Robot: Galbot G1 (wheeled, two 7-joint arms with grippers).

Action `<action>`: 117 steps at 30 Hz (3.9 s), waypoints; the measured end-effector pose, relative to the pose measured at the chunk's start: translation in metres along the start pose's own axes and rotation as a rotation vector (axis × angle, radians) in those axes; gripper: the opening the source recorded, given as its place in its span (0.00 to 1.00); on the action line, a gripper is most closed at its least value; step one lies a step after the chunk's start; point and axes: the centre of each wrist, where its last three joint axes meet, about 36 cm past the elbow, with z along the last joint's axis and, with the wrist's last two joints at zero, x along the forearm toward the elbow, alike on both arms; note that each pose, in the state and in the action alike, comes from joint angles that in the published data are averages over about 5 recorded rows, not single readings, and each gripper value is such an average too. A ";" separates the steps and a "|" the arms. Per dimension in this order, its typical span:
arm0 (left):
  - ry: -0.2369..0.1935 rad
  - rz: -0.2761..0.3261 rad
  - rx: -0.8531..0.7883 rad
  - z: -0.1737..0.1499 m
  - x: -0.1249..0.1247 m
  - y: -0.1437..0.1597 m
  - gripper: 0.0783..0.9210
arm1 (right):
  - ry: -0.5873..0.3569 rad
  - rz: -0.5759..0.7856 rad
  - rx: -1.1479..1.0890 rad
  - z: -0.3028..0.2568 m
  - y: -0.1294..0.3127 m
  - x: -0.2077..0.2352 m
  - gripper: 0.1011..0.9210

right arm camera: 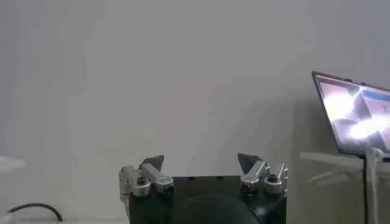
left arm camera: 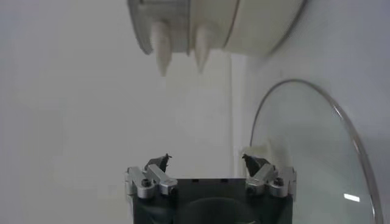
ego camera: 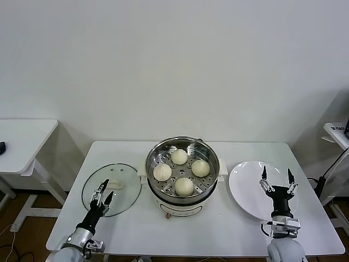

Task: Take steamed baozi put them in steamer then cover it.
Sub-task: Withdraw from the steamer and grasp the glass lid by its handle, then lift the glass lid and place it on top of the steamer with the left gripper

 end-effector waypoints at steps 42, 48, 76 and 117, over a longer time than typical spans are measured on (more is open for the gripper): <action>0.051 -0.002 -0.002 0.013 -0.078 -0.016 0.74 | 0.027 0.042 0.029 0.010 -0.011 0.014 0.88; 0.059 0.012 0.004 0.014 -0.079 -0.021 0.53 | 0.024 0.044 0.030 0.009 -0.012 0.013 0.88; 0.136 -0.094 0.123 0.023 -0.058 0.022 0.14 | 0.018 0.037 0.034 0.013 -0.009 0.009 0.88; -0.057 -0.148 0.153 -0.246 -0.072 0.200 0.14 | 0.056 0.081 0.069 0.021 0.002 -0.021 0.88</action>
